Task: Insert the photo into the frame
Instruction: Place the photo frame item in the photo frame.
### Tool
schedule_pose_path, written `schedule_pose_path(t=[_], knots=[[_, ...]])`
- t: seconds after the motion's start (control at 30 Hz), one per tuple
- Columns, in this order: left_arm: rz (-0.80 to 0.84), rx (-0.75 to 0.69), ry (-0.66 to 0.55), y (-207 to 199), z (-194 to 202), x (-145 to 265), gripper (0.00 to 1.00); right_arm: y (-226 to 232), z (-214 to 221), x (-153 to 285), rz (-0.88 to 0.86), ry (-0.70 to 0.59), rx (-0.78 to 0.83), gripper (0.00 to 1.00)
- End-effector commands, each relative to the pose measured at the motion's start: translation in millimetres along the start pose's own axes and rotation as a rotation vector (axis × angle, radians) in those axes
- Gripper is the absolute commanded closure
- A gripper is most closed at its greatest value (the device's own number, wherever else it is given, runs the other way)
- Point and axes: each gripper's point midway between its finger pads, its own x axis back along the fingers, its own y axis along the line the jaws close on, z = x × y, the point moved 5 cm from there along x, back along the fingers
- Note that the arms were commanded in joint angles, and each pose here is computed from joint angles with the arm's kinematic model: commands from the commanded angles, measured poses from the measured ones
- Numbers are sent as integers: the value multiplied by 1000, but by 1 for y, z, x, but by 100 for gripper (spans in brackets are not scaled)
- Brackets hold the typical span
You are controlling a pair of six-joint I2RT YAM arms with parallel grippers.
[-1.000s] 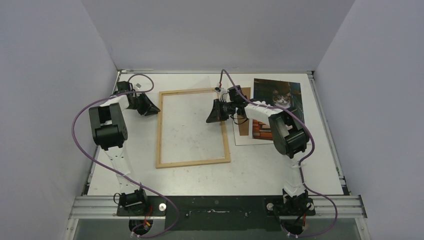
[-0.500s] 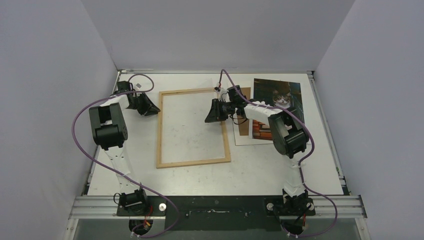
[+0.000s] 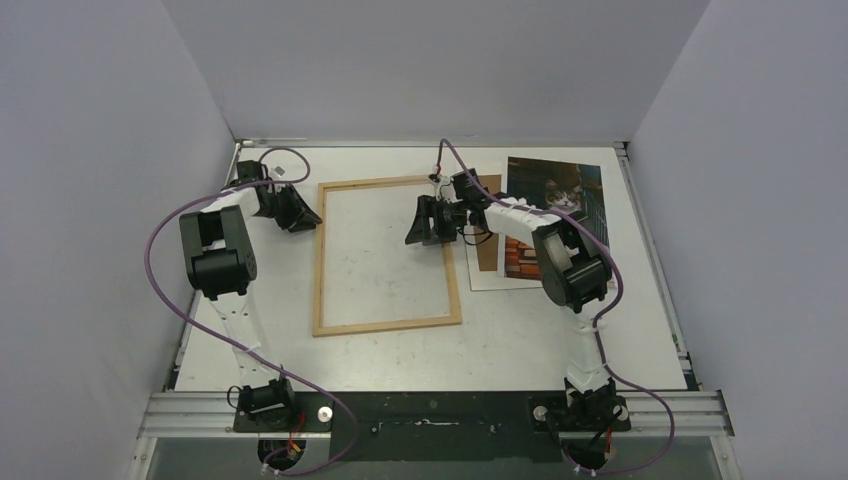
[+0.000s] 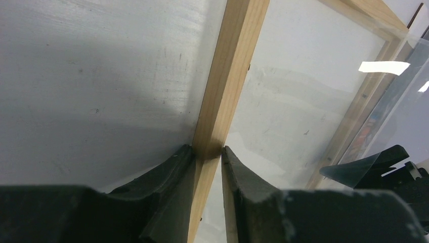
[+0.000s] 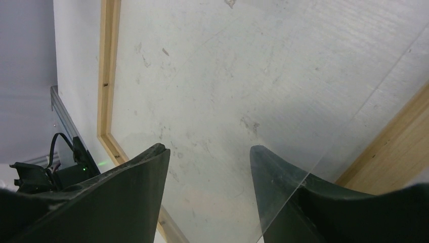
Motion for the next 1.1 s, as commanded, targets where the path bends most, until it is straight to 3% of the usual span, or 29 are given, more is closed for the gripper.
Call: schedule_pose_path(t=[0.0, 0.33, 0.67, 0.87, 1.07], knots=[[-112, 9, 69, 23, 16, -13, 74, 5, -24, 9, 25, -67, 17, 36], [-117, 5, 68, 23, 15, -10, 69, -17, -33, 32, 120, -124, -138, 21], [-117, 9, 61, 23, 13, -7, 58, -24, -41, 70, 238, -192, -150, 20], [-109, 8, 62, 21, 12, -6, 56, -1, -51, 82, 144, -293, -137, 21], [-100, 7, 59, 19, 13, -4, 56, -32, -39, 89, 414, -248, -130, 23]])
